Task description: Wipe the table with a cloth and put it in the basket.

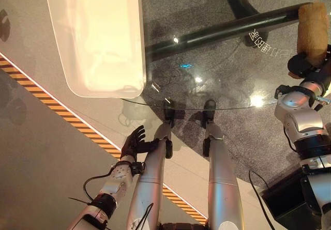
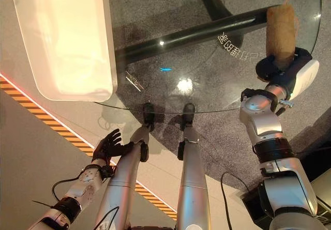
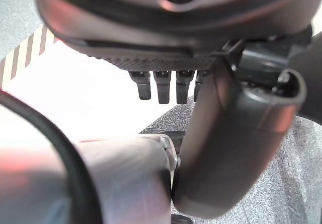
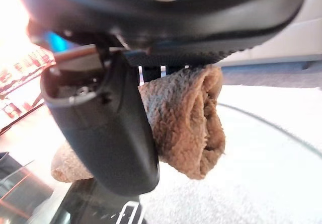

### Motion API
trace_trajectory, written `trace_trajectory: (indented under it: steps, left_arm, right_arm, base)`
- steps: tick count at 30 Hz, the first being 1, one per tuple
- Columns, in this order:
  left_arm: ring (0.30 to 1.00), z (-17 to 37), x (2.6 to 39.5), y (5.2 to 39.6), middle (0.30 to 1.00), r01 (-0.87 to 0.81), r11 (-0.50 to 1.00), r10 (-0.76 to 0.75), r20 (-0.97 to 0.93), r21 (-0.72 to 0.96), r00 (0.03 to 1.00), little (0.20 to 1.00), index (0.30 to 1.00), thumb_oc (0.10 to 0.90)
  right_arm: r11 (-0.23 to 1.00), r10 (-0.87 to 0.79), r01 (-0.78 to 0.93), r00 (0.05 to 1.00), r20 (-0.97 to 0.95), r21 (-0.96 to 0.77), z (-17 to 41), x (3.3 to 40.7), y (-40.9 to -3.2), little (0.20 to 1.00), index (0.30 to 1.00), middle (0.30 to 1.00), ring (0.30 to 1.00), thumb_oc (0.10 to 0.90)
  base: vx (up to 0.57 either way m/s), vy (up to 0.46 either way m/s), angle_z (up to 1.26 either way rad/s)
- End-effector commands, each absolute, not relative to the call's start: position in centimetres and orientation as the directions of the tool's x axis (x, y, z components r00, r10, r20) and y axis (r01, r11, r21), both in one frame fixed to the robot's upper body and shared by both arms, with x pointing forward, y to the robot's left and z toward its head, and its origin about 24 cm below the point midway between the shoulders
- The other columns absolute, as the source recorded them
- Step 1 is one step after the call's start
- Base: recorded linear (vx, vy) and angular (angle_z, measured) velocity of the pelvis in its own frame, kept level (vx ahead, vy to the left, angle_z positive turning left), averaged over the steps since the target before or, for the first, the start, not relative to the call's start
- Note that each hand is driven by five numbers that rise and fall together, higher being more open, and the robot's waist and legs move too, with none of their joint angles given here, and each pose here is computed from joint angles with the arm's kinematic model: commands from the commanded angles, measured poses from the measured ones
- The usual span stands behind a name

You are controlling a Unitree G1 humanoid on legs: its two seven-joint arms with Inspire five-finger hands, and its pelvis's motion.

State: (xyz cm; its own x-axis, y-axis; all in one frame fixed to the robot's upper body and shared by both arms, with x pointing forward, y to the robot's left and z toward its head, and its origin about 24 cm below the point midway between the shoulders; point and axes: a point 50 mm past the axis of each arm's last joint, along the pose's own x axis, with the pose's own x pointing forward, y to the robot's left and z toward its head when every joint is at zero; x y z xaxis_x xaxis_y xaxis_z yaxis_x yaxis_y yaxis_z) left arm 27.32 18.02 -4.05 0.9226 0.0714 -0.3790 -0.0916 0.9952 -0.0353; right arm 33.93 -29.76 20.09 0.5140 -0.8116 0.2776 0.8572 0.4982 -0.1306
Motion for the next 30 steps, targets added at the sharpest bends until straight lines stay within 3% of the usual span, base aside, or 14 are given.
trace_trajectory:
  steps: [1,5,16,30]
  left_arm:
    - [0.900,-8.0,22.1,18.9,0.900,-0.152,0.988,0.120,-0.533,-0.016,0.837,0.900,0.900,0.800]
    - [0.900,-8.0,22.2,18.7,0.900,-0.143,0.989,0.110,-0.531,-0.023,0.841,0.900,0.900,0.800]
    - [0.900,-8.2,22.2,18.4,0.900,-0.131,0.991,0.102,-0.532,-0.017,0.841,0.900,0.900,0.800]
    - [0.900,-8.3,22.3,18.5,0.900,-0.106,0.994,0.084,-0.521,-0.013,0.849,0.900,0.900,0.800]
  right_arm:
    - [0.368,-0.815,0.924,0.266,0.515,0.104,27.2,31.0,-32.2,0.200,0.300,0.300,0.300,0.100]
    - [0.417,-0.769,0.906,0.308,0.561,0.074,27.9,31.4,-31.2,0.200,0.300,0.300,0.300,0.100]
    - [0.596,-0.427,0.791,0.461,0.778,-0.141,32.1,32.5,-24.0,0.200,0.300,0.300,0.300,0.100]
    - [0.638,0.000,0.462,0.799,0.601,-0.615,28.1,35.1,-17.0,0.200,0.300,0.300,0.300,0.100]
  base:
    - [0.00,0.000,0.00]
    - [0.00,0.000,0.00]
    - [0.00,0.000,0.00]
    - [-0.01,0.012,0.06]
